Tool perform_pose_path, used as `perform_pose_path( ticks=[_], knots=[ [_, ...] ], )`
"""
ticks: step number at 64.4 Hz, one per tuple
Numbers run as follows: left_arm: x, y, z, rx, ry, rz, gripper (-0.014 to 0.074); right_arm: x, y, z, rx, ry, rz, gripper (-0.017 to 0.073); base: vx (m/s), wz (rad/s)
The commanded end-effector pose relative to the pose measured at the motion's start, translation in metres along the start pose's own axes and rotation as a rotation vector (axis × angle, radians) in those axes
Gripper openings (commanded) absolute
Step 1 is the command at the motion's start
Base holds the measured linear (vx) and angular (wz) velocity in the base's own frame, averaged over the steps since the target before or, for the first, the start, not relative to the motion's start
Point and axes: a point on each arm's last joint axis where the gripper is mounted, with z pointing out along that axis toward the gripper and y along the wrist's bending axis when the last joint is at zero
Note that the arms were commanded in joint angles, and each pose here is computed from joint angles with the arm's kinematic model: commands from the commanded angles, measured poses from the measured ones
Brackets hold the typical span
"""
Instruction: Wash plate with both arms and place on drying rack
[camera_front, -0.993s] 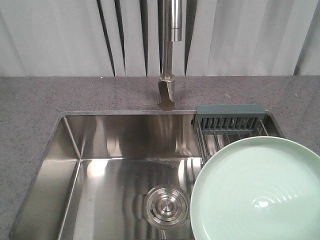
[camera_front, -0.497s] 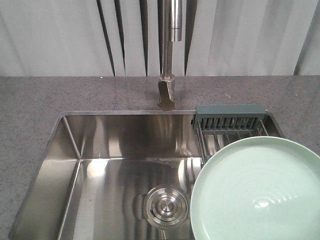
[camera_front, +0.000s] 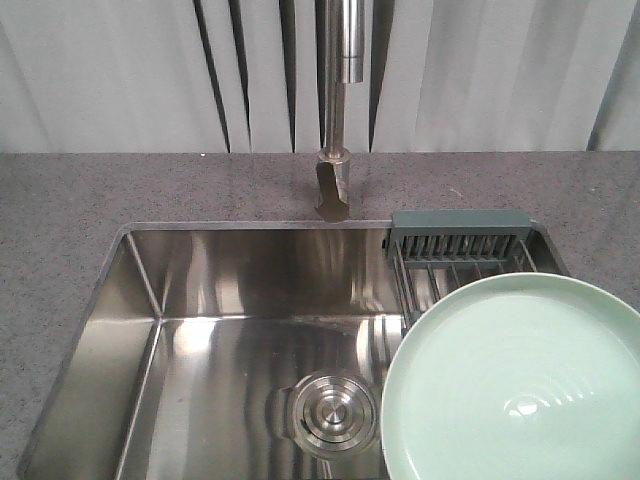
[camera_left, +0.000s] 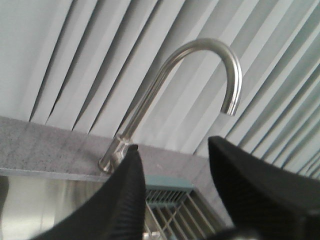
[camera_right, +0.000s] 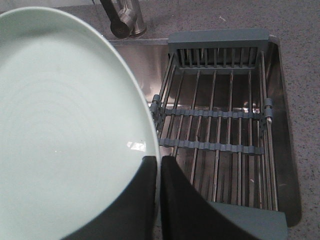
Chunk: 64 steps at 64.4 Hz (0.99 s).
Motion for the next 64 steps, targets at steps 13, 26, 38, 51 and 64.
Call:
perform_pose_path(
  ticks=[13, 26, 38, 51, 64],
  knots=[
    [-0.029, 0.007, 0.106, 0.111, 0.244, 0.004, 0.0443, -0.012, 0.001, -0.003, 0.000, -0.080, 0.008, -0.0001, 0.00, 0.00],
    [-0.027, 0.034, 0.184, 0.242, 0.387, -0.063, 0.0443, -0.012, 0.001, -0.003, 0.000, -0.080, 0.008, -0.0001, 0.00, 0.00],
    [-0.018, 0.068, 0.250, 0.318, 0.498, -0.137, 0.0443, -0.012, 0.001, -0.003, 0.000, -0.080, 0.008, -0.0001, 0.00, 0.00],
    [-0.012, 0.093, 0.314, 0.465, 0.549, -0.200, 0.0443, -0.012, 0.001, -0.003, 0.000, -0.080, 0.008, -0.0001, 0.00, 0.00],
    [0.002, 0.090, 0.361, 0.535, 0.563, -0.172, 0.0443, -0.012, 0.001, -0.003, 0.000, -0.080, 0.008, -0.0001, 0.00, 0.00]
  ],
)
